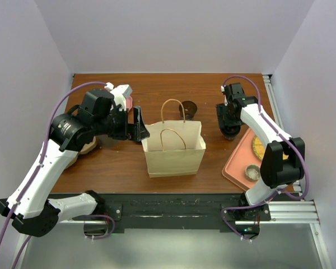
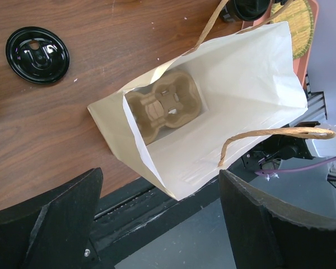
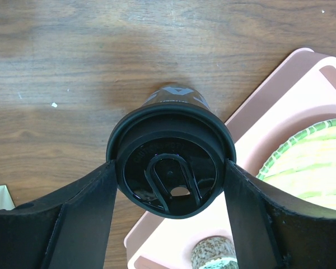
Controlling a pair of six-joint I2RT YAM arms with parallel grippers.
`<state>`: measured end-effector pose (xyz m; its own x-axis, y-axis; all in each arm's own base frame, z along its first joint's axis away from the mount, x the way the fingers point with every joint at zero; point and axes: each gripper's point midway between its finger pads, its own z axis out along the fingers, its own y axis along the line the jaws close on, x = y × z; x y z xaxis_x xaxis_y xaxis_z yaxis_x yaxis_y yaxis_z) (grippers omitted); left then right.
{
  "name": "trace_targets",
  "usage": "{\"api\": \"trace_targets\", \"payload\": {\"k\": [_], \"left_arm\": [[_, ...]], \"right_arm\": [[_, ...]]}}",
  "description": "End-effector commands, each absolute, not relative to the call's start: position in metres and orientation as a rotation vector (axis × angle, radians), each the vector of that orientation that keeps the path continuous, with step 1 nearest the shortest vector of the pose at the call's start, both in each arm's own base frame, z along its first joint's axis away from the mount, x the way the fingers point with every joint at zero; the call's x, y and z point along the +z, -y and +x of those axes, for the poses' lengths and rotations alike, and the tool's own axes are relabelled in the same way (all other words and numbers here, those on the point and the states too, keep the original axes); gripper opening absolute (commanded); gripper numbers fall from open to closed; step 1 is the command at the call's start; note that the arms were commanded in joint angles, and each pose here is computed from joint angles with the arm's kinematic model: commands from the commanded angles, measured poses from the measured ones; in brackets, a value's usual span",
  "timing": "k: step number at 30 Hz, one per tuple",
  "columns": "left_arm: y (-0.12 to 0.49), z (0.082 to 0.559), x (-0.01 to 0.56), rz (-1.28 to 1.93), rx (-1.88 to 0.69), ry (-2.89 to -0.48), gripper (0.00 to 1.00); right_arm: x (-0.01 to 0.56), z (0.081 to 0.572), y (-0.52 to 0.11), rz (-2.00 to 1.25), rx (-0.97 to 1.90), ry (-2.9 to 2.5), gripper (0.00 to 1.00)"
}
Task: Pack the takeout coffee
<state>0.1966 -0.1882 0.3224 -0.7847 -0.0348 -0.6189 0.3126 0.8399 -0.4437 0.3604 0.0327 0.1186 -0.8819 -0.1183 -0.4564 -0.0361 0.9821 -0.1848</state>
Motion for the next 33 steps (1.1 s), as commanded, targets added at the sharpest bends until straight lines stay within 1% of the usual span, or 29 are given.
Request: {"api": "trace_targets", "payload": {"k": [1,5,9,12,13,15,16,17,22,24,25,28,29,30,31,32,33], "left_arm": [[0.184,0.200,0.330,0.190,-0.701,-2.341,0.89],[0.182,0.202,0.327,0.159,-0.682,-2.348,0.88],[0.181,0.205,0.319,0.124,-0.661,-2.372,0.87],[0.183,0.210,0.319,0.110,-0.655,-2.375,0.86],[0.183,0.211,0.320,0.110,-0.656,-2.373,0.86],[0.185,0.216,0.319,0.103,-0.649,-2.372,0.85],[0.185,0.217,0.317,0.099,-0.641,-2.375,0.85],[0.185,0.219,0.315,0.096,-0.634,-2.379,0.84],[0.185,0.221,0.296,0.066,-0.605,-2.433,0.81],[0.186,0.219,0.287,0.064,-0.607,-2.451,0.78],[0.188,0.221,0.286,0.067,-0.615,-2.443,0.77],[0.192,0.225,0.278,0.095,-0.619,-2.447,0.72],[0.194,0.226,0.276,0.105,-0.623,-2.451,0.67],[0.197,0.228,0.274,0.123,-0.626,-2.455,0.62],[0.200,0.232,0.275,0.131,-0.637,-2.441,0.56],[0.202,0.233,0.275,0.158,-0.642,-2.429,0.42],[0.205,0.234,0.276,0.174,-0.659,-2.418,0.35]], "right_arm": [[0.126,0.355,-0.039,-0.078,-0.161,-2.674,0.60],[0.154,0.358,-0.046,-0.047,-0.106,-2.635,0.55],[0.179,0.354,-0.049,-0.029,-0.082,-2.624,0.55],[0.216,0.347,-0.053,-0.033,-0.036,-2.596,0.54],[0.243,0.352,-0.055,-0.029,-0.013,-2.533,0.54],[0.271,0.345,-0.058,-0.039,0.019,-2.497,0.53],[0.300,0.348,-0.061,-0.039,0.049,-2.425,0.53],[0.314,0.345,-0.064,-0.040,0.076,-2.396,0.52],[0.402,0.317,-0.098,-0.105,0.347,-2.164,0.50],[0.422,0.308,-0.110,-0.155,0.433,-2.101,0.50],[0.436,0.295,-0.121,-0.206,0.516,-2.056,0.50],[0.451,0.278,-0.135,-0.295,0.618,-1.989,0.49],[0.461,0.259,-0.147,-0.377,0.701,-1.939,0.50],[0.465,0.253,-0.155,-0.419,0.741,-1.905,0.50],[0.457,0.248,-0.161,-0.443,0.777,-1.918,0.50],[0.461,0.235,-0.168,-0.475,0.835,-1.894,0.50],[0.451,0.235,-0.173,-0.491,0.861,-1.908,0.49]]}}
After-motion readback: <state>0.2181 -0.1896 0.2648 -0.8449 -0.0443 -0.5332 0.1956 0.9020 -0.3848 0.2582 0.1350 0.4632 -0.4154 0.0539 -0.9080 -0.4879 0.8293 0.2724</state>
